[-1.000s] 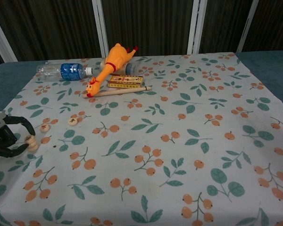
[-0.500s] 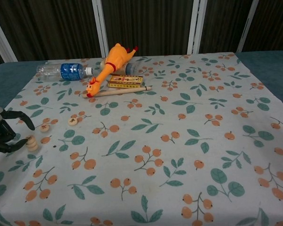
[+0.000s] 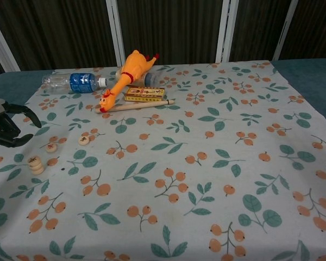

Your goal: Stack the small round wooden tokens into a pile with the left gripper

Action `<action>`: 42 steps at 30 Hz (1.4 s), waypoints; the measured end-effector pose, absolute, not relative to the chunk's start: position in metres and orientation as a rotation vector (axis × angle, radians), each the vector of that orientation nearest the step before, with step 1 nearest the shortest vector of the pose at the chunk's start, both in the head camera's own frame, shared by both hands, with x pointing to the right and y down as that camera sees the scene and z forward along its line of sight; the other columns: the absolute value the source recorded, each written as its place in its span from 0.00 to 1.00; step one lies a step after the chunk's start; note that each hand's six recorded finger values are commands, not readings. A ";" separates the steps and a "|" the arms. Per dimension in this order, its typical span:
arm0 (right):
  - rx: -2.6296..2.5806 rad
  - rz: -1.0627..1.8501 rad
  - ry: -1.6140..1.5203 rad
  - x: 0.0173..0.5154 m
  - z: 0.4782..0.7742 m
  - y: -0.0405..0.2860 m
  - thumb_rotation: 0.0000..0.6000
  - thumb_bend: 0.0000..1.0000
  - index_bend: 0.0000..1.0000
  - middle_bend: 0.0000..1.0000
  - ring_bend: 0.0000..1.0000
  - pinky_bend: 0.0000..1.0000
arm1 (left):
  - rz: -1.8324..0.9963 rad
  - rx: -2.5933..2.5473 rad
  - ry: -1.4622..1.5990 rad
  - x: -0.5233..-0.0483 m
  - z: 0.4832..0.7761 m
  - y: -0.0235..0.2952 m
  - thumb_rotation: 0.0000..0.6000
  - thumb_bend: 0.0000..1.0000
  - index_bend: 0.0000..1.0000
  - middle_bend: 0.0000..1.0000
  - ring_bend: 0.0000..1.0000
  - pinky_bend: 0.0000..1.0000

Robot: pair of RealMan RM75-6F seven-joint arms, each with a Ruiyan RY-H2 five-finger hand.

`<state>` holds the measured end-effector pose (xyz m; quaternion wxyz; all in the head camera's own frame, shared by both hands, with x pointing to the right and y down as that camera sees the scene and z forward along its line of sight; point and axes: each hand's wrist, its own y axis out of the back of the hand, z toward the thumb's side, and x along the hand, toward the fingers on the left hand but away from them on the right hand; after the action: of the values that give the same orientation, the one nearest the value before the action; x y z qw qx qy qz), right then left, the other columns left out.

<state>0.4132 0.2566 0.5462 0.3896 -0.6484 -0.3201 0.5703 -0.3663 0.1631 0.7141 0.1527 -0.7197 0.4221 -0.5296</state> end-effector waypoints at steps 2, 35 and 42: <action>-1.647 1.451 -0.815 0.413 0.546 0.256 1.00 0.13 0.00 0.00 0.00 0.00 | -1.544 -2.066 1.202 -0.366 0.718 0.155 1.00 0.43 0.41 1.00 1.00 1.00; -1.641 1.455 -0.832 0.416 0.546 0.253 1.00 0.13 0.00 0.00 0.00 0.00 | -1.676 -2.003 0.916 -0.361 0.760 0.141 1.00 0.35 0.41 1.00 1.00 1.00; -1.642 1.455 -0.833 0.416 0.546 0.253 1.00 0.13 0.00 0.00 0.00 0.00 | -1.679 -2.014 0.912 -0.359 0.765 0.148 1.00 0.35 0.41 1.00 1.00 1.00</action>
<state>0.4160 0.2534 0.5458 0.3869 -0.6453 -0.3272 0.5718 -0.3592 0.1479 0.7655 0.1818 -0.7134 0.3232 -0.5946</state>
